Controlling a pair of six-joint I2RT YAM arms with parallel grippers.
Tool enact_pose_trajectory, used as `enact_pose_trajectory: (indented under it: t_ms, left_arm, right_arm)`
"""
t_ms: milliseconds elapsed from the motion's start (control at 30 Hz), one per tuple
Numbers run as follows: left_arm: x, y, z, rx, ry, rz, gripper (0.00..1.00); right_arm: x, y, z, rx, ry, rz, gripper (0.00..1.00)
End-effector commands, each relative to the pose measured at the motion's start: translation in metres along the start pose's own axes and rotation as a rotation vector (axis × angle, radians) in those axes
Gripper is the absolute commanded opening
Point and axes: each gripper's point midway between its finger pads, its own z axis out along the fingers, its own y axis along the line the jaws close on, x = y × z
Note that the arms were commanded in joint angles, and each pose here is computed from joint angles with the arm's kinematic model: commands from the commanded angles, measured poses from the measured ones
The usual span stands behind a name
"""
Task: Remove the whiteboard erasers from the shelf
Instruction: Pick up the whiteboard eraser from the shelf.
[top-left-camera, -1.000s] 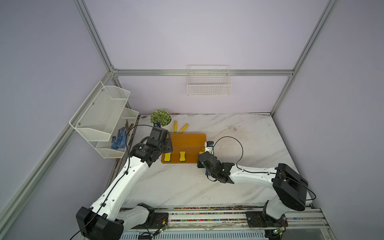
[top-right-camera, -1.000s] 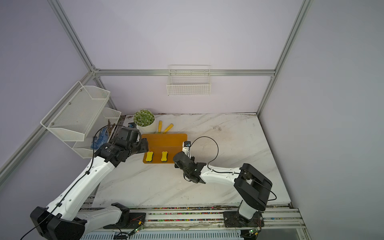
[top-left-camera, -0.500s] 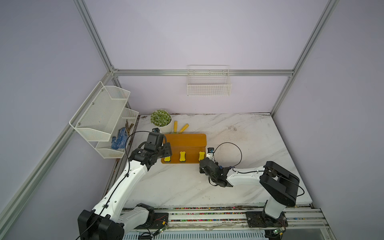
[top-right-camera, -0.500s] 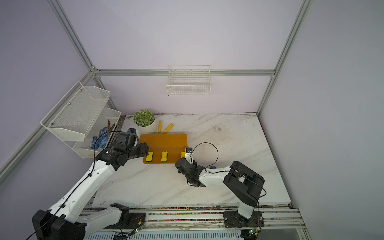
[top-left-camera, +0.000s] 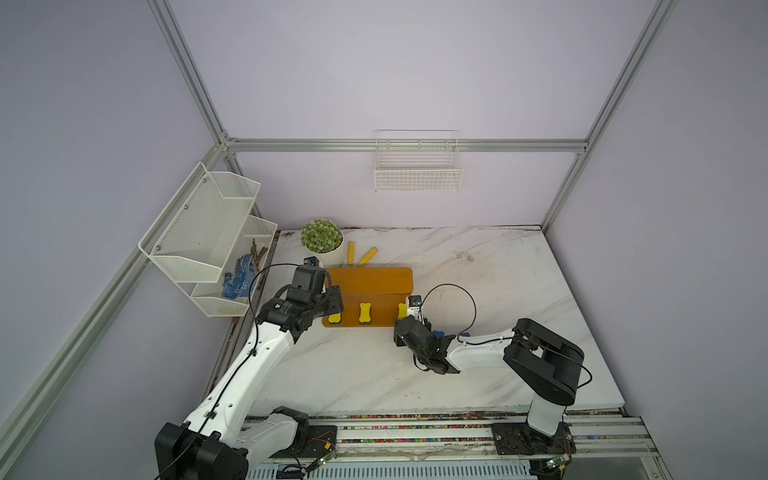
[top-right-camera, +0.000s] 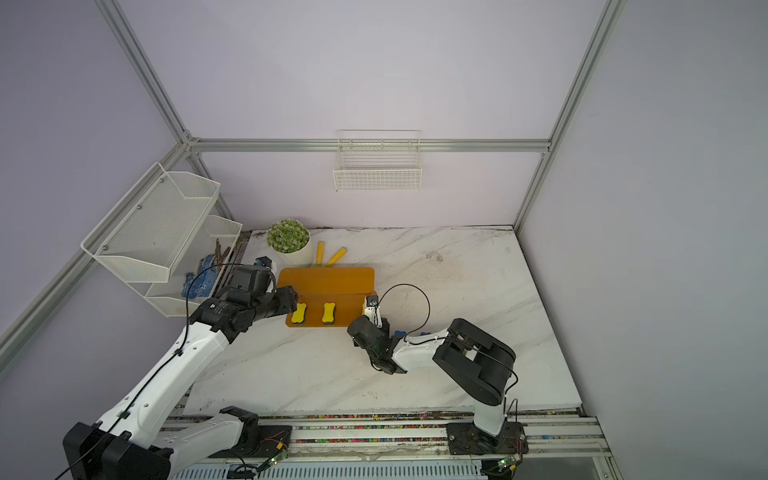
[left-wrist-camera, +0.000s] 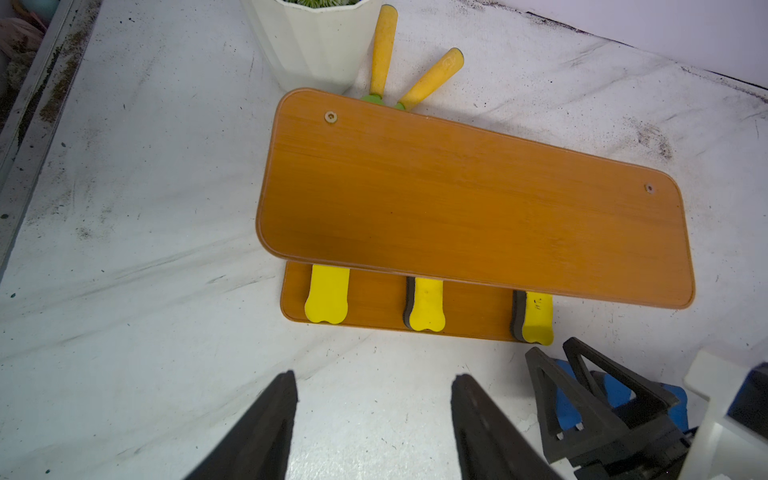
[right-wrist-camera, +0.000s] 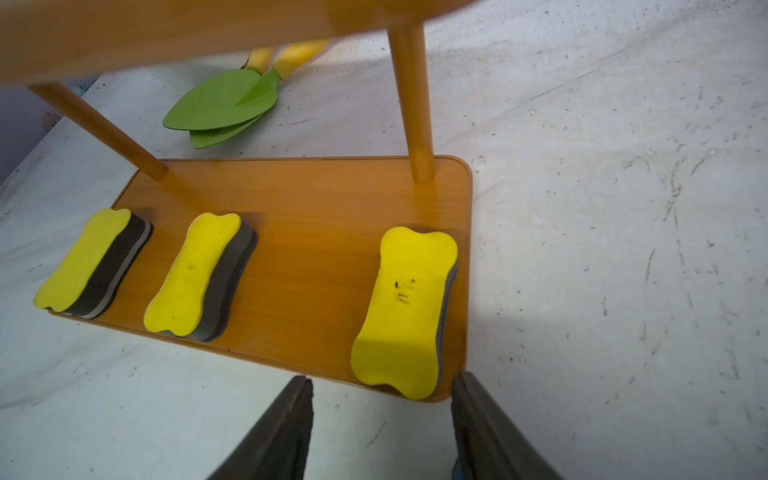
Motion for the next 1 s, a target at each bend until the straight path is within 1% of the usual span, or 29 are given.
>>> enact_pose_trajectory:
  t_ms: [0, 500, 800, 967]
  left_arm:
    - [-0.008, -0.003, -0.005, 0.025, -0.036, 0.005, 0.63]
    - [-0.009, 0.001, -0.003, 0.013, -0.031, -0.004, 0.63]
    - [-0.008, 0.003, -0.002, 0.012, -0.028, -0.011, 0.64]
    - [-0.007, 0.003, -0.002, 0.016, -0.023, -0.013, 0.64]
  right_arm:
    - [-0.016, -0.001, 0.004, 0.011, -0.058, 0.020, 0.58]
    - [-0.018, -0.001, 0.015, 0.018, -0.070, -0.005, 0.58]
    - [-0.010, 0.000, 0.024, 0.016, -0.051, -0.015, 0.57]
    - [-0.006, -0.004, 0.028, 0.030, -0.048, -0.025, 0.53]
